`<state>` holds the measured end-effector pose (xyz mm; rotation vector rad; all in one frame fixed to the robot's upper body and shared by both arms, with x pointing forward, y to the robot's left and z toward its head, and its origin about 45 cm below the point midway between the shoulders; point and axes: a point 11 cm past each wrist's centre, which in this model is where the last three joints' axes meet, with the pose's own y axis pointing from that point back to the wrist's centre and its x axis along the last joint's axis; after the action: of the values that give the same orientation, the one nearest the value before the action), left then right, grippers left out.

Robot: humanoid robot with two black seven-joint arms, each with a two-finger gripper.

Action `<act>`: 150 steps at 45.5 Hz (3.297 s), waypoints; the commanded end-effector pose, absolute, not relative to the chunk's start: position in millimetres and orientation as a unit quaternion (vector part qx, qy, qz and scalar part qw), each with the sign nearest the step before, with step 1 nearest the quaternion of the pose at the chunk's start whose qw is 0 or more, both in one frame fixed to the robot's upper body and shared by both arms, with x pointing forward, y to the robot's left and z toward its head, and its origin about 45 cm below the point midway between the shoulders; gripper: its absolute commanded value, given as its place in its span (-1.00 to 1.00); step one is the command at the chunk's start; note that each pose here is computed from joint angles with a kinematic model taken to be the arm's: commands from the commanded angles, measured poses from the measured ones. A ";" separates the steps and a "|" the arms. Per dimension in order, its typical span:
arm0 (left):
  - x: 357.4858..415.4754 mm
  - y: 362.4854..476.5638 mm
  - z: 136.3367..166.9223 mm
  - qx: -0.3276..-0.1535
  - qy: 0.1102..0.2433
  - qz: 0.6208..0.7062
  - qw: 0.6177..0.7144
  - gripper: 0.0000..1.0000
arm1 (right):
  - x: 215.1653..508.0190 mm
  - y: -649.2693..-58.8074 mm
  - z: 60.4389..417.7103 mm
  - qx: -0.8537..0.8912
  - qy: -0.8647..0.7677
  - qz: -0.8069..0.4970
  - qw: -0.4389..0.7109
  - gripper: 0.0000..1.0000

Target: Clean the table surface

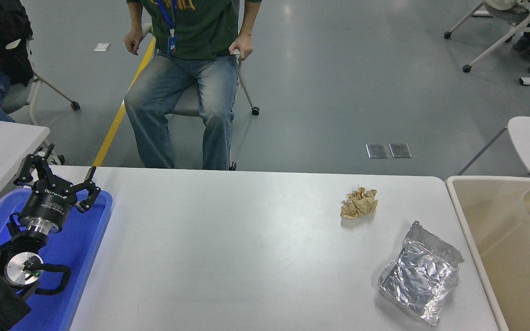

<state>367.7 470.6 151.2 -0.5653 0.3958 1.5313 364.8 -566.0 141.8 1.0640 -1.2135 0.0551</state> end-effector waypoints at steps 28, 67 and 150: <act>367.6 470.6 151.2 -0.250 0.175 0.679 0.668 1.00 | 343.1 -543.4 94.8 0.449 -0.577 -0.006 0.683 -1.00; 367.6 470.6 151.2 -0.250 0.175 0.679 0.668 1.00 | 345.8 -567.2 119.7 0.432 -0.617 -0.014 0.658 0.97; 367.8 470.1 151.0 -0.251 0.176 0.679 0.667 1.00 | 401.3 -289.6 191.4 0.776 -0.594 -0.117 0.176 0.97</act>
<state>367.7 470.5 151.1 -0.5650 0.3960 1.5310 400.0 -340.3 208.0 2.0720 -1.6337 -0.2084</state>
